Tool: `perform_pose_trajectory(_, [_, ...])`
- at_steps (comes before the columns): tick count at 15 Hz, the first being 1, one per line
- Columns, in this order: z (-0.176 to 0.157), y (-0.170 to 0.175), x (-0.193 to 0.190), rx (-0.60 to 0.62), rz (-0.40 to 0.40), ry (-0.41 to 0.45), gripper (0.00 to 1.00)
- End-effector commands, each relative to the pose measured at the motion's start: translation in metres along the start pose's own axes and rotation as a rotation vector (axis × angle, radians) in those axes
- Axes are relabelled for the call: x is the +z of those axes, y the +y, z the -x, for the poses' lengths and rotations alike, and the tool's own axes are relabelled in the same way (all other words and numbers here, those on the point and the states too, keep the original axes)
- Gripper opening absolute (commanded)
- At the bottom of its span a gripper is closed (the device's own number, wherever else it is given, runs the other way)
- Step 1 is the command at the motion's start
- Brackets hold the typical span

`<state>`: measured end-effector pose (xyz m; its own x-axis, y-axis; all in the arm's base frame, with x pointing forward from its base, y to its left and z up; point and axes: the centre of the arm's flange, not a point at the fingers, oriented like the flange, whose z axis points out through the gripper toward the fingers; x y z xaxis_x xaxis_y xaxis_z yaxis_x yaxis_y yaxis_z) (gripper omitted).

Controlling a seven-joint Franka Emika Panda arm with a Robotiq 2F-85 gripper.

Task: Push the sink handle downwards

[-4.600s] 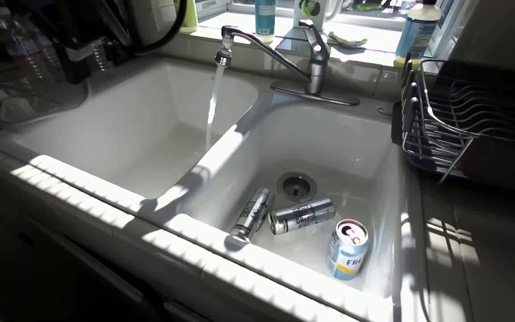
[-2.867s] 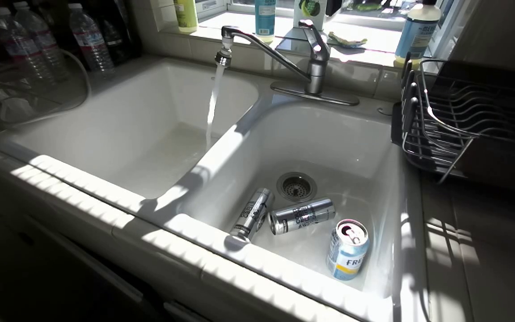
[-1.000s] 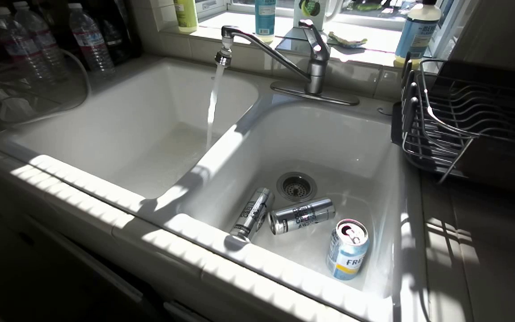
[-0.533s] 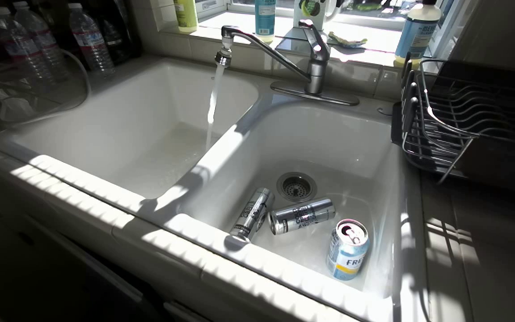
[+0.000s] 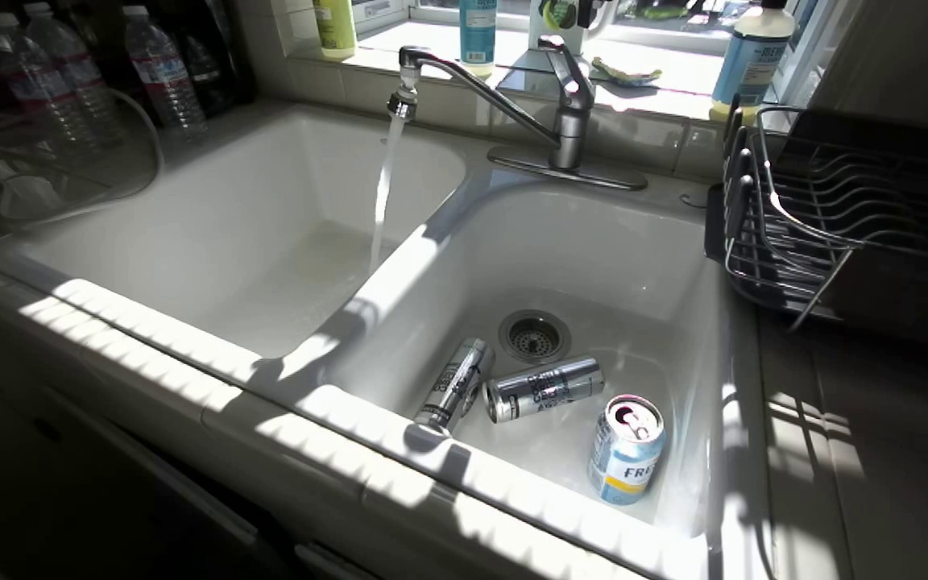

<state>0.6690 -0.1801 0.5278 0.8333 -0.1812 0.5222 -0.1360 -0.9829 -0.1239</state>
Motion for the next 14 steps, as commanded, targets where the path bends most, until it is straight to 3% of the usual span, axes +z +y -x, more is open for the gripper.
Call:
perform_pose_trajectory(1, [-0.003, -0.002, 0.014, -0.002, -0.022, 0.008, 0.00])
perform_pose_trajectory(14, [0.024, -0.019, 0.019, 0.017, -0.007, -0.069, 0.00])
